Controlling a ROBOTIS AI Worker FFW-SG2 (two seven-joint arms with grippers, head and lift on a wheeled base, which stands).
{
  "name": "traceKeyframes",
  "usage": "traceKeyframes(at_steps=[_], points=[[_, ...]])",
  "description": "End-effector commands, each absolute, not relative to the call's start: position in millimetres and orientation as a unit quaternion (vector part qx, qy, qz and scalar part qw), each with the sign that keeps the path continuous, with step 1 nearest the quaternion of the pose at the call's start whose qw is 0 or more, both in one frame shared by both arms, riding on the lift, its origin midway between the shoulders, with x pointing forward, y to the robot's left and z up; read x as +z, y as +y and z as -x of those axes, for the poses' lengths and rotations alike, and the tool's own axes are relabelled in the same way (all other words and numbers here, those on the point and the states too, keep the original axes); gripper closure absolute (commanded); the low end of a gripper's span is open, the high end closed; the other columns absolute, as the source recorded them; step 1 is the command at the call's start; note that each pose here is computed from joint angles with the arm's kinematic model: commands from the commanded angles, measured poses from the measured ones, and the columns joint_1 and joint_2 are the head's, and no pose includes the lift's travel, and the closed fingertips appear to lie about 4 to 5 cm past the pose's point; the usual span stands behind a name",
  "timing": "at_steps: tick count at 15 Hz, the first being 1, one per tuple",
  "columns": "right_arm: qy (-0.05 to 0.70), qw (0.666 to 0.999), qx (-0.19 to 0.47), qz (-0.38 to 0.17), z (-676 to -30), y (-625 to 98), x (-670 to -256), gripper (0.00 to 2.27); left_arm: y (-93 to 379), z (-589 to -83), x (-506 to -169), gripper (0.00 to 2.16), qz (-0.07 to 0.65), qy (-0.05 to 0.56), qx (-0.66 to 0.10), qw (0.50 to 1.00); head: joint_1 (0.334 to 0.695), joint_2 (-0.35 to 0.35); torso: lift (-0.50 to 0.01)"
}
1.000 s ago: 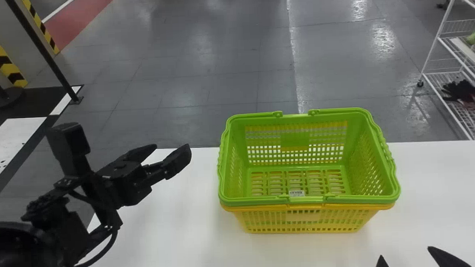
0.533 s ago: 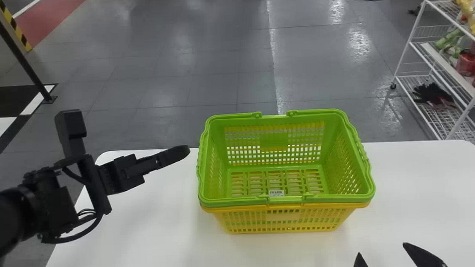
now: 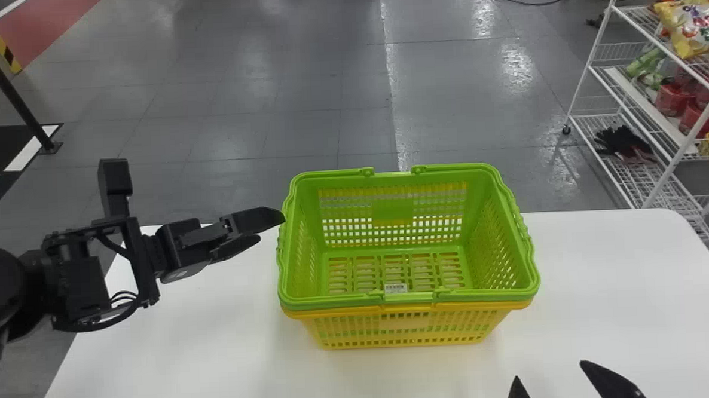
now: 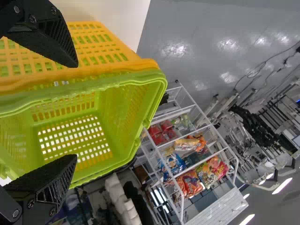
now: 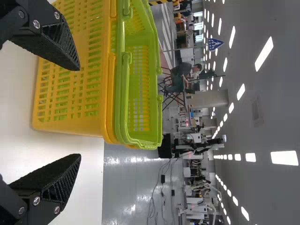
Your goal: Grasp handle with right gripper to insert into left gripper then lift and swing left to center
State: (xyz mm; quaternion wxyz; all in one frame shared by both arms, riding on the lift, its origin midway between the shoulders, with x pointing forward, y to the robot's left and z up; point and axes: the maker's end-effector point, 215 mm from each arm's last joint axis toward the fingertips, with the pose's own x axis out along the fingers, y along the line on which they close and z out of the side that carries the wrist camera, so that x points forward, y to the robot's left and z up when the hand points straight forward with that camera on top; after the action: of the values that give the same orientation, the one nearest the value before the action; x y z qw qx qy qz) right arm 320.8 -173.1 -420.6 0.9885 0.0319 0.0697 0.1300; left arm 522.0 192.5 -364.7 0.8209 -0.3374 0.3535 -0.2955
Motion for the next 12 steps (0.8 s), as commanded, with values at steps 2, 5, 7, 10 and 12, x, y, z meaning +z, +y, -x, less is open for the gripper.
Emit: traceKeyframes(at_steps=[2, 5, 7, 10, 12], points=[[0.069, 0.989, 0.128, -0.031, -318.0, -175.7, -420.0, 0.16, 180.7, -532.8, -376.4, 0.14, 0.334, 0.367, -0.295, 0.816, 0.695, 0.021, -0.093], [0.069, 0.989, 0.126, -0.029, -318.4, -178.1, -420.0, 0.16, 177.9, -533.1, -379.1, 0.14, 0.334, 0.37, -0.295, 0.815, 0.695, 0.006, -0.093], [0.069, 0.989, 0.126, -0.03, -318.1, -178.1, -420.8, 0.16, 176.4, -529.6, -376.0, 0.14, 0.339, 0.37, -0.3, 0.811, 0.695, 0.002, -0.093], [0.069, 0.989, 0.126, -0.029, -319.7, -178.1, -421.0, 0.16, 168.0, -528.5, -354.6, 0.14, 0.333, 0.355, -0.318, 0.813, 0.695, -0.004, -0.093], [0.069, 0.989, 0.125, -0.028, -319.9, -179.7, -421.0, 0.16, 162.6, -527.3, -344.9, 0.14, 0.326, 0.351, -0.327, 0.815, 0.695, -0.009, -0.093]])
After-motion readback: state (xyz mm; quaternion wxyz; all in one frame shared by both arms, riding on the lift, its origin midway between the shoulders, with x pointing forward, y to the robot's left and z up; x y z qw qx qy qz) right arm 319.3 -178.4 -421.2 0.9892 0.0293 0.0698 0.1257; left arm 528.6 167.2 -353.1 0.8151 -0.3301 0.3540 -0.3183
